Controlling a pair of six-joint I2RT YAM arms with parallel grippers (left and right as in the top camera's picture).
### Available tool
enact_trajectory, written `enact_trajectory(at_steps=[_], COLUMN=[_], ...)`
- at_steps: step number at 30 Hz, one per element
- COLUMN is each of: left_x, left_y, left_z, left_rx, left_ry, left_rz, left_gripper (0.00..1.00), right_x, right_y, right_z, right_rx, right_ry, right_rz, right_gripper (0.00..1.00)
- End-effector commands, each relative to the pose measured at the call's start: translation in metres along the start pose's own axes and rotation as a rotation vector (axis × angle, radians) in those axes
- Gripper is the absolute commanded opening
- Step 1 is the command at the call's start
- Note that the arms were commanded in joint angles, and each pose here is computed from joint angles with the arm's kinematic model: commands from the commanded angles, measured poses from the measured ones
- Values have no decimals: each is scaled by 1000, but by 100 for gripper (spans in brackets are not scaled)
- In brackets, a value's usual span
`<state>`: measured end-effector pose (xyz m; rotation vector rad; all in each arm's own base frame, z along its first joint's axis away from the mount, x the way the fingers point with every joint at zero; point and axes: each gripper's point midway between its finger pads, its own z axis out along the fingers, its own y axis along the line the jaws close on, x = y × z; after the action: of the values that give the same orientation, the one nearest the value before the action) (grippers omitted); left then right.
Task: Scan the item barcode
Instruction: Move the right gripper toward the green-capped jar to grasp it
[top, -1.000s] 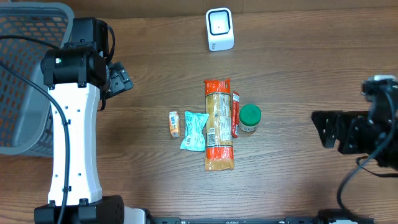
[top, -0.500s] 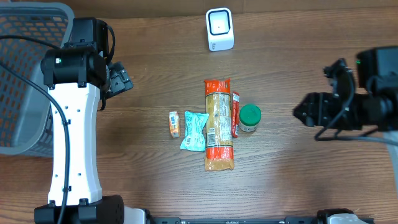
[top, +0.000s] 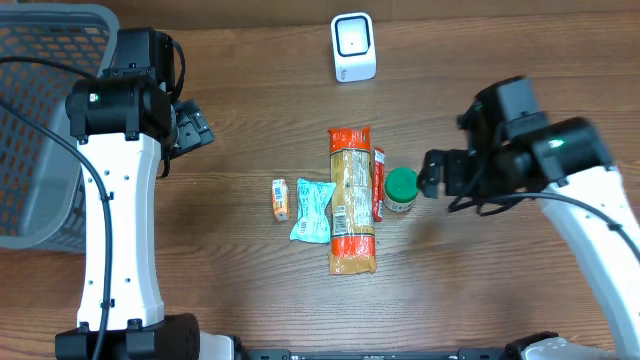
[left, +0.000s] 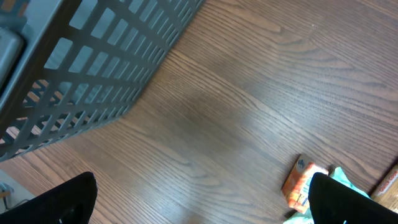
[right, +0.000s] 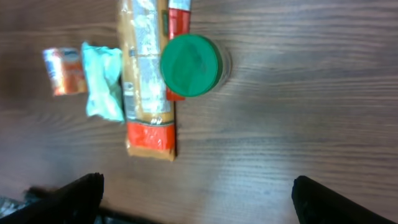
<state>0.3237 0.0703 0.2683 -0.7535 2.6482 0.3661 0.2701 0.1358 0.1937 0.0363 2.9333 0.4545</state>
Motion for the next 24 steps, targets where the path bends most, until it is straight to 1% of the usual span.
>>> enact_trajectory(at_steps=[1,3,9,18,24], left_x=[-2,-2,-2,-2,-2], left_y=[2,2,2,2,2], left_z=[2,2,2,2,2], left_rx=[-15,-15,-15,-15,-14], left_ry=[-1,-1,-1,-1,-1], left_rz=[18,18,18,18,18], left_gripper=[99,100,100,100,100], right_x=[4,4,-2,-12,-19], right_y=[-8,-5,12,12,16], right_z=[21,33,62,94,117], right_rx=[122,161,157,173,193], right_ry=[-11,-4,12,38,33], right_rz=[84,79,78,69,21], right_gripper=[100,100,100,100,100])
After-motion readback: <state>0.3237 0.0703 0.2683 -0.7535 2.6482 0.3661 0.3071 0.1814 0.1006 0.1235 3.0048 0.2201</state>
